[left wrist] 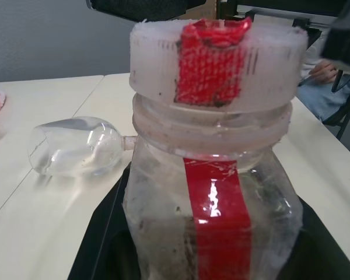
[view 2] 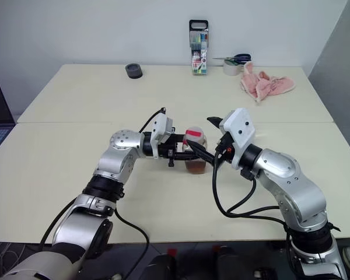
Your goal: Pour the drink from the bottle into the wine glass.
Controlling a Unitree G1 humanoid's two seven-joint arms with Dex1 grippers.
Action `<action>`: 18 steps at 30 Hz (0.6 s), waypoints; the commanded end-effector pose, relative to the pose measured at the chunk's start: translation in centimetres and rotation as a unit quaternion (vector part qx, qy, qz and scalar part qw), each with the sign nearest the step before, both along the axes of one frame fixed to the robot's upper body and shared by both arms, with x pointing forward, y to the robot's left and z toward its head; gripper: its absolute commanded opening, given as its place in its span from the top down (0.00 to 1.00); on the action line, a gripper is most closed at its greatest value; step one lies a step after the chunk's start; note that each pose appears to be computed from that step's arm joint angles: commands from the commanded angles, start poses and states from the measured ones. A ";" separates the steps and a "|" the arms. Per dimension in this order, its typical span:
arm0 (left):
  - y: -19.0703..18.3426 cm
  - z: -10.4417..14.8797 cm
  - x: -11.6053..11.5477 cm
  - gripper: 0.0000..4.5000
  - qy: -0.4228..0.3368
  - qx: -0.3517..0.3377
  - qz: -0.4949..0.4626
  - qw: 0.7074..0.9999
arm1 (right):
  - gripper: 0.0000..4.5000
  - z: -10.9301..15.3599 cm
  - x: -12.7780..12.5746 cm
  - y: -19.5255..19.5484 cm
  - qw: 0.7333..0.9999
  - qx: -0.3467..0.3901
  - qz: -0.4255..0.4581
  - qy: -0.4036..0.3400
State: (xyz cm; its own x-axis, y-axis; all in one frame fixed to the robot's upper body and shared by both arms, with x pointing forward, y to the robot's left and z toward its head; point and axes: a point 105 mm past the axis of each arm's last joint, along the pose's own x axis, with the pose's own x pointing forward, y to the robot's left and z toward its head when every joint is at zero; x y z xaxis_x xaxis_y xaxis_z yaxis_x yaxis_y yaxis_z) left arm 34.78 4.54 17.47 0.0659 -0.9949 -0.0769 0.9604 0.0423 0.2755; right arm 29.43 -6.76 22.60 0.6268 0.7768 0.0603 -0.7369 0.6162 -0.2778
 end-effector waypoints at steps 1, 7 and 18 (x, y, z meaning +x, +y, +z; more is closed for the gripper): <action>-0.1 1.6 -0.4 0.61 -0.037 -0.015 -0.007 0.999 | 0.06 1.0 -0.4 -0.4 1.000 0.000 -0.003 -0.023; -0.1 1.5 -0.4 0.61 -0.038 -0.015 -0.007 0.999 | 0.06 0.9 -0.5 -0.8 1.000 -0.006 -0.006 -0.022; -0.1 1.4 -0.4 0.61 -0.037 -0.014 -0.006 0.999 | 0.06 1.0 -1.1 -0.6 1.000 -0.006 0.012 -0.019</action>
State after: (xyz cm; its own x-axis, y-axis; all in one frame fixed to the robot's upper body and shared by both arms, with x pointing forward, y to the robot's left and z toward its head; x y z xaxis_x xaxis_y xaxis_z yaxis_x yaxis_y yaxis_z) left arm 34.70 4.58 17.29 0.0684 -0.9947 -0.0768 0.9607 0.0449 0.2739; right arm 29.32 -7.40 22.29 0.6303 0.7756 0.0332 -0.7387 0.6123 -0.2818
